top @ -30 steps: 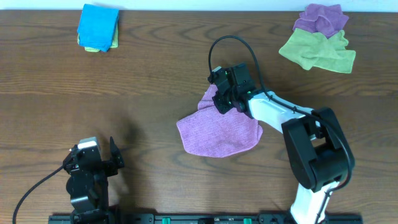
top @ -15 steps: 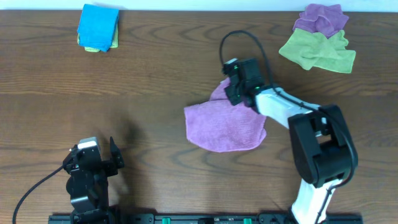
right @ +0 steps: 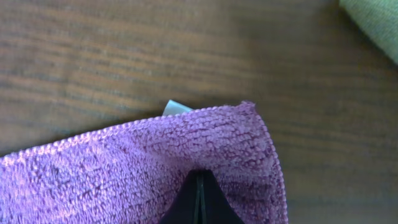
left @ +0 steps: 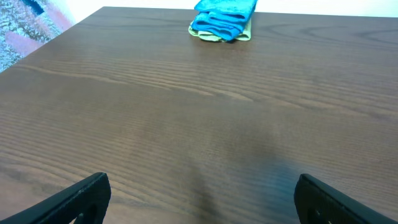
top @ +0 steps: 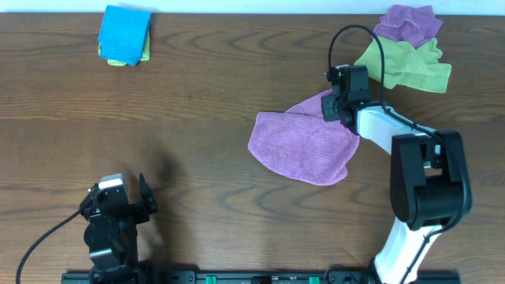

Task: Fold the cloth
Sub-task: 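Pull the purple cloth down toward the front with the right gripper, then lay the purple cloth flat, release, and retract the right gripper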

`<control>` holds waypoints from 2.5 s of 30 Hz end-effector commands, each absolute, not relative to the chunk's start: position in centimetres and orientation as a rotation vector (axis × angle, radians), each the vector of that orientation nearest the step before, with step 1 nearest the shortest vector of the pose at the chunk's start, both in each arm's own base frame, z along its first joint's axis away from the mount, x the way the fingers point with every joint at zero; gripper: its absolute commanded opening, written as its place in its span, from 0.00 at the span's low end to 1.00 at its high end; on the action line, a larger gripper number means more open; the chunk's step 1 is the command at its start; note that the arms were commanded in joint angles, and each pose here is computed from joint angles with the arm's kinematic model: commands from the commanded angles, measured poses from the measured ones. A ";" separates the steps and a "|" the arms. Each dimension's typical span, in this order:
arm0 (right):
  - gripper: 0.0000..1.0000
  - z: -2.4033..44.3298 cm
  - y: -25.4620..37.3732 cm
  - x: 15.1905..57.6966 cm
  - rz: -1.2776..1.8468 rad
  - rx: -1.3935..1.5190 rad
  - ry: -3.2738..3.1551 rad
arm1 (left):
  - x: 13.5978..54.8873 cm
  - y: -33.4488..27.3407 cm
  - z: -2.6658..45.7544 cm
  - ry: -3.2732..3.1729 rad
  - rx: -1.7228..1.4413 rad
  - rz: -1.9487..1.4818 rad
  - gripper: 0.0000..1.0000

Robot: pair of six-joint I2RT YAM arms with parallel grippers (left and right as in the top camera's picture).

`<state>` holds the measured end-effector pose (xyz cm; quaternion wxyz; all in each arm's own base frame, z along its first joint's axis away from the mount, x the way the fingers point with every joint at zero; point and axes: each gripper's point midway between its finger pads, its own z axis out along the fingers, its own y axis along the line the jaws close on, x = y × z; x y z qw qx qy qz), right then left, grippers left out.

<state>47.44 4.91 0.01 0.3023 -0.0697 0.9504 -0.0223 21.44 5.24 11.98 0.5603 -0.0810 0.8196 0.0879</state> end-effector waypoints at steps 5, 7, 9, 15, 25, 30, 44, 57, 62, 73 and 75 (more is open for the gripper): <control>0.01 -1.7 4.1 47.3 -0.058 -0.051 2.552 | 21.3 5.6 11.1 1.950 -0.199 0.226 0.95; 0.01 -0.8 4.2 47.6 -0.056 -0.052 2.539 | 21.3 5.6 11.1 1.950 -0.199 0.226 0.95; 0.01 0.7 4.4 48.0 -0.051 -0.053 2.516 | 21.3 5.6 11.1 1.950 -0.199 0.226 0.95; 0.01 7.8 4.6 48.3 -0.037 -0.053 2.430 | 21.3 5.6 11.1 1.950 -0.199 0.226 0.95; 0.01 16.1 4.1 40.6 -0.036 -0.049 2.490 | 21.3 5.6 11.1 1.950 -0.199 0.226 0.95; 0.01 17.3 3.6 36.3 -0.017 0.046 2.571 | 21.3 5.6 11.1 1.950 -0.199 0.226 0.96; 0.01 7.8 5.3 26.3 0.205 0.024 2.750 | 21.3 5.5 11.1 1.950 -0.199 0.226 0.95; 0.01 2.0 5.3 26.2 0.216 0.042 2.717 | 21.3 5.5 11.1 1.950 -0.199 0.226 0.95; 0.01 0.2 5.3 27.1 0.205 0.046 2.731 | 21.3 5.6 11.1 1.950 -0.199 0.226 0.95; 0.01 -2.2 3.8 26.3 0.097 0.160 2.814 | 21.3 5.5 11.1 1.950 -0.199 0.226 0.95; 0.01 -2.5 2.7 25.2 0.022 0.261 2.854 | 21.3 5.5 11.1 1.950 -0.199 0.226 0.95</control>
